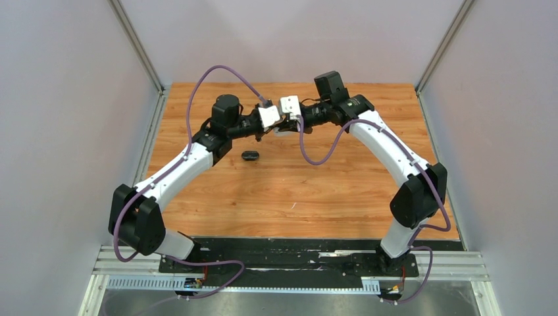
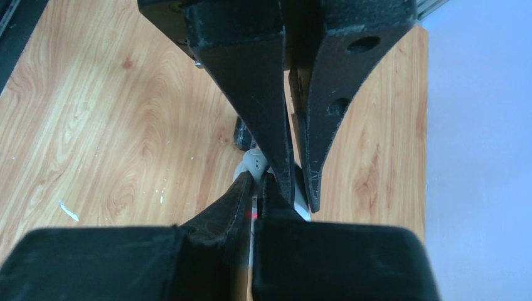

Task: Insert the wireless bluetooth earbuds into the charging case
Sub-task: Place the earbud in the charging case.

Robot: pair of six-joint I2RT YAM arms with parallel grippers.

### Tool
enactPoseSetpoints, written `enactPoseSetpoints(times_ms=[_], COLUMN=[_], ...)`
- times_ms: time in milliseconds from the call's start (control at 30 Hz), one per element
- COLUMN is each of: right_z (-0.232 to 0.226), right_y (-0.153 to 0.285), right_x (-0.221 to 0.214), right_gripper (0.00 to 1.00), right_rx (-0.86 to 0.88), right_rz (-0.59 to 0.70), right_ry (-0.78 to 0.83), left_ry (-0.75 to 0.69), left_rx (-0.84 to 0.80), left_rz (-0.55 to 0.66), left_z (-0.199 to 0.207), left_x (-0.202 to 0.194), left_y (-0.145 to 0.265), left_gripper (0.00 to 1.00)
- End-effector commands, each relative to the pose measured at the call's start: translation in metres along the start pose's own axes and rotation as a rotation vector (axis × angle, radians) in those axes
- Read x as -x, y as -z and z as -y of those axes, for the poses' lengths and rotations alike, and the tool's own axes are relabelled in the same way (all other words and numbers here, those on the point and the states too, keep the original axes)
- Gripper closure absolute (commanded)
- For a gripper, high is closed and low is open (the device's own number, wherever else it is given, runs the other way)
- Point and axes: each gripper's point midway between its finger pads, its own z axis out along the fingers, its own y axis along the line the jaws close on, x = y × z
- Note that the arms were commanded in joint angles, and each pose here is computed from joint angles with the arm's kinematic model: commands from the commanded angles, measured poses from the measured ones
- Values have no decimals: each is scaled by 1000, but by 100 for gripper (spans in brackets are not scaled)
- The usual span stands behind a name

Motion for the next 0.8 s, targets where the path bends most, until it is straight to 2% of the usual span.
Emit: enactPoseSetpoints(times_ms=[0, 367, 767], right_z=[7, -2, -2], right_y=[14, 12, -5], right_x=[20, 7, -11], right_gripper=[100, 100, 97], right_rx=[-48, -4, 16], right_rz=[-5, -56, -135], right_ry=[111, 58, 15], left_ry=[-52, -43, 31], left_rx=[40, 53, 49], left_rz=[60, 64, 108], left_z=[-14, -17, -16], left_x=[32, 33, 46], left_y=[7, 6, 3], left_gripper=[100, 100, 100])
